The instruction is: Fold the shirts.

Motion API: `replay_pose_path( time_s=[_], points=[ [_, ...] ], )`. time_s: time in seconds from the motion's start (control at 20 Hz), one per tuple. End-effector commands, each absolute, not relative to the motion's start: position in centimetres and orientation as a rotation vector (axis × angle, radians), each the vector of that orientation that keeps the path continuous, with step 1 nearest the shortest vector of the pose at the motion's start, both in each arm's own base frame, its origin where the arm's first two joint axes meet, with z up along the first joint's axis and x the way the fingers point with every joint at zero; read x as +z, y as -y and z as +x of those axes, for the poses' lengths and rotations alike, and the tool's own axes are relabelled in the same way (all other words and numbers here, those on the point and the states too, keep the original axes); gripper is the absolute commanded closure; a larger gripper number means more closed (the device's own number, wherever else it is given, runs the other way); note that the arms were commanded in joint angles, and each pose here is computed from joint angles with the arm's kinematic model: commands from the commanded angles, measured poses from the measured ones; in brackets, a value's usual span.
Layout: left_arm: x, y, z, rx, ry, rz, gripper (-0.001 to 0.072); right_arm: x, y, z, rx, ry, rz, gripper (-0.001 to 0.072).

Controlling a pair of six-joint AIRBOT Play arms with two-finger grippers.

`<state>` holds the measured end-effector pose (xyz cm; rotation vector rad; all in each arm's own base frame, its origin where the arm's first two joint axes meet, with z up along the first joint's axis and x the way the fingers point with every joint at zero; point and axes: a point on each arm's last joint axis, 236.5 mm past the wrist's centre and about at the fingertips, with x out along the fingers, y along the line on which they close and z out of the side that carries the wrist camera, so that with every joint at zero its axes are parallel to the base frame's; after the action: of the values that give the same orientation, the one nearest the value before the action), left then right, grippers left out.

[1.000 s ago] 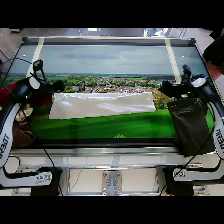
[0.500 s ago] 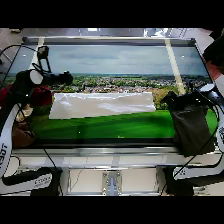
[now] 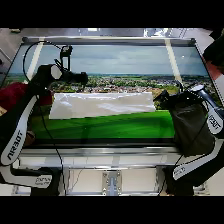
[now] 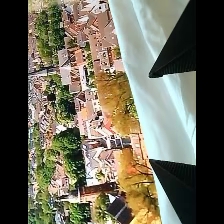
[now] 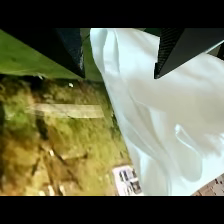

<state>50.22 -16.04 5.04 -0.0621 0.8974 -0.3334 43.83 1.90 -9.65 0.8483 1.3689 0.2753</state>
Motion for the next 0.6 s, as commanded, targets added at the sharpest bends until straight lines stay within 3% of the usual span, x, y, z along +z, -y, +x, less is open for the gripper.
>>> replay_pose_path(
  time_s=[0.0,0.25,0.3,0.35,0.4,0.45,0.55],
  points=[
    [4.8,16.7,50.2,-0.345,-0.904,-0.066,0.0127,-10.5,-3.2,45.0,0.308,-1.378,0.829,0.0203],
    [4.8,16.7,50.1,-0.345,-0.908,-0.066,0.0127,-10.7,-7.0,44.6,0.379,-1.423,0.771,0.0214],
    [4.7,16.6,50.0,-0.346,-0.916,-0.065,0.0127,-10.6,-7.6,44.5,0.389,-1.429,0.765,0.0295],
    [4.5,16.6,49.7,-0.348,-0.93,-0.063,0.0127,-10.4,-8.2,44.4,0.403,-1.433,0.767,0.0442],
    [4.2,16.6,49.4,-0.349,-0.947,-0.061,0.0127,-9.8,-8.8,44.2,0.427,-1.438,0.781,0.0648],
    [4.0,16.6,49.0,-0.352,-0.965,-0.058,0.0127,-8.9,-9.4,44.0,0.465,-1.433,0.789,0.0701],
    [3.5,16.6,48.4,-0.356,-0.998,-0.054,0.0128,-6.0,-10.1,43.9,0.542,-1.401,0.766,0.0702]
  ],
)
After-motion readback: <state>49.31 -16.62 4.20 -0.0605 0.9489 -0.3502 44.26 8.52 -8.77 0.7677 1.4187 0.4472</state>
